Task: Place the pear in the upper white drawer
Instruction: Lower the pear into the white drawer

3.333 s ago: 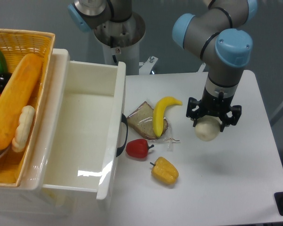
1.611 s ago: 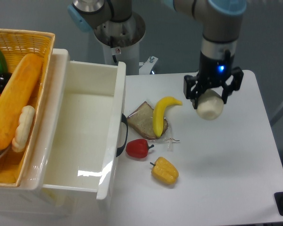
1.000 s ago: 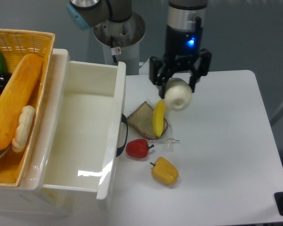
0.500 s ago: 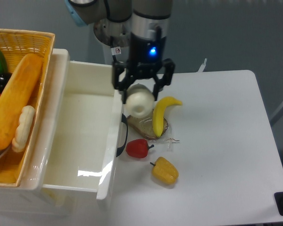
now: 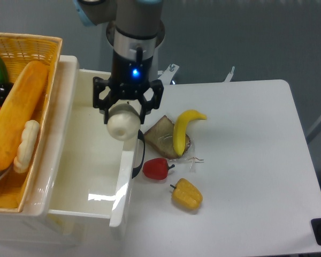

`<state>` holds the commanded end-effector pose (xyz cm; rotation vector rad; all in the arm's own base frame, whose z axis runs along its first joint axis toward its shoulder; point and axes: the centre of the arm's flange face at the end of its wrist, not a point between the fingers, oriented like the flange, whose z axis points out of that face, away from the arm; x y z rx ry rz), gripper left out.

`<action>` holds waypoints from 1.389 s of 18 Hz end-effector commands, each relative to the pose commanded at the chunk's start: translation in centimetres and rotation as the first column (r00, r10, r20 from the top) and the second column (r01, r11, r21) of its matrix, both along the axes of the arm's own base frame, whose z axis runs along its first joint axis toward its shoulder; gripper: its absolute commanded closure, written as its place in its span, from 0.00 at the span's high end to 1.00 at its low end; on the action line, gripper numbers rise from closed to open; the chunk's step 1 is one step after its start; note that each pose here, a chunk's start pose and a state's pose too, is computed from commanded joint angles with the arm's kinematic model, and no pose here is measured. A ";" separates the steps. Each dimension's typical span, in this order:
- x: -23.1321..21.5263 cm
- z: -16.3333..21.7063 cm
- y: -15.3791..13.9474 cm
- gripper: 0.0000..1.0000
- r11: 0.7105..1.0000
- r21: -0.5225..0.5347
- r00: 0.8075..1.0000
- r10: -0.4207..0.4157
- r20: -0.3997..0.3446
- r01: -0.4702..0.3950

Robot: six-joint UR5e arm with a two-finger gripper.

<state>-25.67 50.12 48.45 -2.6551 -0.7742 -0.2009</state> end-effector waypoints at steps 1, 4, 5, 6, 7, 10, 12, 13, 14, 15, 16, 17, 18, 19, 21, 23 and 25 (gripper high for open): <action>0.2 -0.3 0.3 0.53 1.000 -0.003 1.000 -0.006 0.003 0.006; 0.7 -0.3 0.6 0.53 1.000 -0.003 1.000 -0.018 0.003 0.018; 0.7 -0.3 0.7 0.53 1.000 -0.003 1.000 -0.021 0.002 0.021; 0.9 -0.3 0.7 0.53 1.000 -0.003 1.000 -0.023 0.002 0.023; 0.9 -0.2 0.7 0.53 1.000 -0.001 1.000 -0.025 0.002 0.025; 1.5 -0.1 0.9 0.53 0.999 0.000 0.999 -0.034 -0.001 0.034; 1.7 -0.1 1.1 0.57 0.999 0.000 0.999 -0.044 -0.003 0.044; 1.7 -0.1 1.1 0.58 0.999 0.000 0.999 -0.045 -0.004 0.045; 1.7 -0.2 1.1 0.64 0.999 -0.001 0.999 -0.051 -0.005 0.051; 1.7 -0.2 1.2 0.69 0.999 -0.001 0.999 -0.054 -0.008 0.054; 1.7 -0.4 1.2 0.69 0.999 -0.003 0.999 -0.054 -0.005 0.054; 1.8 -0.5 1.3 0.70 0.998 -0.005 0.998 -0.057 -0.003 0.057; 2.0 -0.5 1.4 0.72 0.998 -0.005 0.998 -0.060 -0.003 0.060; 1.9 -0.6 1.4 0.78 0.998 -0.006 0.998 -0.061 -0.005 0.061; 1.8 -0.8 1.6 0.80 0.998 -0.008 0.998 -0.061 -0.003 0.061; 1.8 -0.8 1.6 0.88 0.998 -0.007 0.998 -0.061 -0.004 0.061; 1.8 -0.6 1.6 0.95 0.998 -0.005 0.998 -0.061 -0.006 0.061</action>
